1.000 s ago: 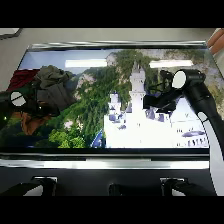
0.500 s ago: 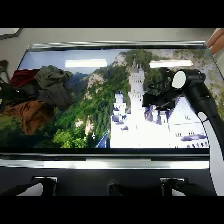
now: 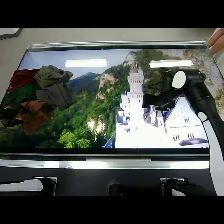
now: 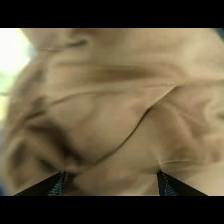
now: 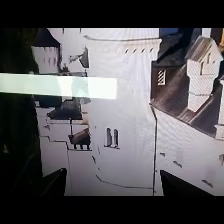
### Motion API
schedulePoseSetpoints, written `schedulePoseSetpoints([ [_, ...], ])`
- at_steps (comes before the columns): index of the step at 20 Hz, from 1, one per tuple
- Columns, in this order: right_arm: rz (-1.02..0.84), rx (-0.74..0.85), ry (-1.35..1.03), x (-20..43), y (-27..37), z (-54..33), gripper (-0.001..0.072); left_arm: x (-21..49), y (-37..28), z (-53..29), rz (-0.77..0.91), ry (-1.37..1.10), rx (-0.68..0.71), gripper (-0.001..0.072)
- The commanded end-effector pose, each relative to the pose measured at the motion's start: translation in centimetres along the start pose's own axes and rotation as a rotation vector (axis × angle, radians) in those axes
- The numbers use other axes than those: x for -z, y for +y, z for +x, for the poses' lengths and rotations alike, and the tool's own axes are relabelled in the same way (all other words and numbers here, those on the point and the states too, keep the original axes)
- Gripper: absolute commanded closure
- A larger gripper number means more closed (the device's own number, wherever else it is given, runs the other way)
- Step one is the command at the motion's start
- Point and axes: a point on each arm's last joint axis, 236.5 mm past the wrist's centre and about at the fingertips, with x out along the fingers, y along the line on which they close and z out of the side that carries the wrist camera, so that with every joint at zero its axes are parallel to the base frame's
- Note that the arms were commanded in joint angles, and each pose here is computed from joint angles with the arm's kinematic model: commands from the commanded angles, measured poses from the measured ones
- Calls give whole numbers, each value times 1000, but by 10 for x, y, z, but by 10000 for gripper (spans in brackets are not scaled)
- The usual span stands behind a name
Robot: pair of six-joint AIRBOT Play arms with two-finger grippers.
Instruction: Fold the shirts.
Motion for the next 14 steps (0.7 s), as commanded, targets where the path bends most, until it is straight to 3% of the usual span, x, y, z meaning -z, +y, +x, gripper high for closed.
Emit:
schedulePoseSetpoints([
  [1, -27, 0, 4, 1, 0, 0, 42, -1, -11, 33, 8, 1, 121, -1],
  [2, -27, 0, 4, 1, 0, 0, 43, 1, -12, 37, 11, 13, 122, 31],
  [4, -37, 0, 10, 2, 0, -1, 44, 8, -18, 33, 16, 42, 139, 682],
  [7, -128, 8, 37, 12, -2, -8, 44, -5, -66, -24, 108, -72, 268, 678],
  [10, -149, 26, -24, 12, -5, -33, 44, -9, -148, -160, 260, -418, 429, 678],
  [14, -168, 44, -123, 20, -7, -79, 43, 122, -244, -315, 567, -704, 673, 678],
])
